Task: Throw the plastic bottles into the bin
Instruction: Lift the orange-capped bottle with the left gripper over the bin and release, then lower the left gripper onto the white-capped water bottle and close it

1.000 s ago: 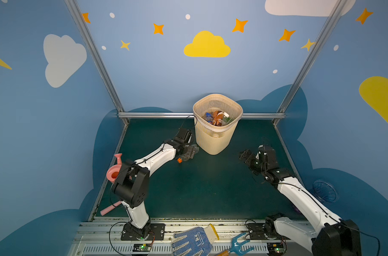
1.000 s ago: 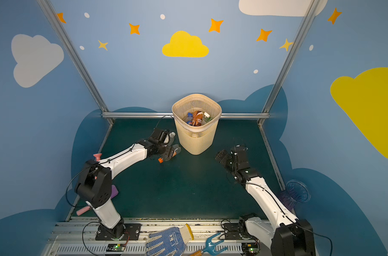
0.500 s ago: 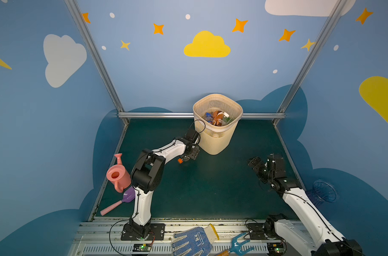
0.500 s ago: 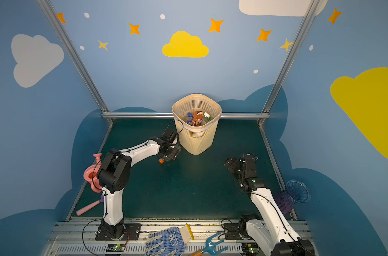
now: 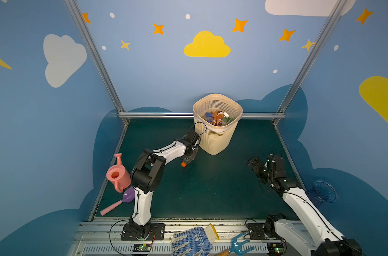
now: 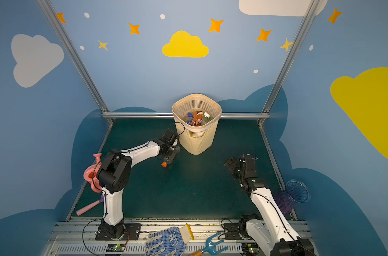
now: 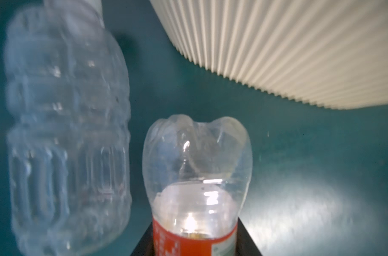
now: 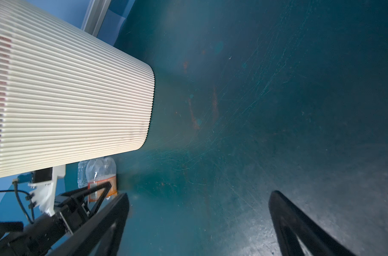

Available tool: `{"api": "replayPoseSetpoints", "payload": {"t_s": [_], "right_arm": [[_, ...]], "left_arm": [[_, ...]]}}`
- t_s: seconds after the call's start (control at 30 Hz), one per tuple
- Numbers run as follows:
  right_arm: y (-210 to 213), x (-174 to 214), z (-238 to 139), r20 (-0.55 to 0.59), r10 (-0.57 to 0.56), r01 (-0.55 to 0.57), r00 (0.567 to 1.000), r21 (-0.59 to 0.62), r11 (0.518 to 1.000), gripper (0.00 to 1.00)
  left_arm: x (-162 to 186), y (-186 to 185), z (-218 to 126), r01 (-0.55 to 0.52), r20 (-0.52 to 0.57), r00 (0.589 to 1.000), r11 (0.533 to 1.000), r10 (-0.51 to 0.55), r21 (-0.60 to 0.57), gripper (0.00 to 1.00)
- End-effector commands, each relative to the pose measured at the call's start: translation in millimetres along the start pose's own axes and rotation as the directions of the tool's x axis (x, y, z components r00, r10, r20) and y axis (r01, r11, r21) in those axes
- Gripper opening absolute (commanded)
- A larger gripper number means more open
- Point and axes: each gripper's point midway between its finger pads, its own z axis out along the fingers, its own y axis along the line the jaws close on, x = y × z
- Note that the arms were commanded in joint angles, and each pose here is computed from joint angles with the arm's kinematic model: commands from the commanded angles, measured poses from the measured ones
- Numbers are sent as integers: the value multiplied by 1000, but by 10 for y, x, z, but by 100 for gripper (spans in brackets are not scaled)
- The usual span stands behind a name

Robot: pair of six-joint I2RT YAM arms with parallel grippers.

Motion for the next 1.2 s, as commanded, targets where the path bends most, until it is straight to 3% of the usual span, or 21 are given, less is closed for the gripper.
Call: {"api": "replayPoseSetpoints", "payload": {"t_s": [0.0,0.13,0.2,0.27,0.37,0.4,0.5,0.57,0.63,0.7,0.8,0.87,0.97,1.03,1.1,1.17], "right_arm": [[-5,2,2,-3,-11,11,1000,-5,1000,98],[14,-23,-1,2,-13,13,1000,-10,1000,98],[40,-42,1,4,-17,17,1000,-17,1000,98],[72,-65,1,5,-23,23,1000,-24,999,98],[120,-92,4,5,-27,27,1000,-35,999,98],[147,-99,1,5,-30,30,1000,-44,999,98],[179,-116,-6,4,-30,30,1000,-53,998,98],[186,-114,-13,4,-32,32,999,-58,998,98],[185,-115,-37,4,-34,34,999,-60,998,98],[175,-114,-75,9,-36,37,999,-61,997,98],[158,-141,-155,33,-41,44,999,-64,997,98],[135,-166,-211,53,-43,46,998,-63,997,98],[95,-191,-281,69,-43,47,997,-63,997,98],[67,-204,-324,77,-43,48,996,-62,997,98],[35,-212,-350,85,-36,42,996,-63,997,98],[10,-212,-355,89,-21,27,996,-68,997,98]], "left_arm": [[-132,18,-450,81,110,990,996,-83,27,38],[-361,293,-1245,197,330,926,980,-182,-12,33],[-510,488,-1813,256,472,855,966,-213,-27,32],[-686,665,-2484,295,633,743,955,-216,-20,33],[-930,847,-3595,294,856,489,955,-169,20,37],[-988,891,-3955,287,901,404,957,-155,35,38],[-1130,895,-4772,229,968,217,971,-125,74,38],[-1238,808,-5102,159,985,121,982,-120,100,39],[-1410,738,-5196,116,987,74,984,-146,137,40],[-1680,646,-5019,83,975,113,980,-190,181,40],[-2160,432,-4327,56,913,294,959,-282,278,43],[-2400,260,-3747,68,838,436,941,-328,332,51],[-2570,259,-3195,161,774,551,949,-313,270,67],[-2641,402,-3213,227,775,550,949,-310,218,85],[-2678,504,-3493,250,796,525,949,-302,195,94],[-2671,568,-3939,235,838,469,954,-277,184,100]]}}
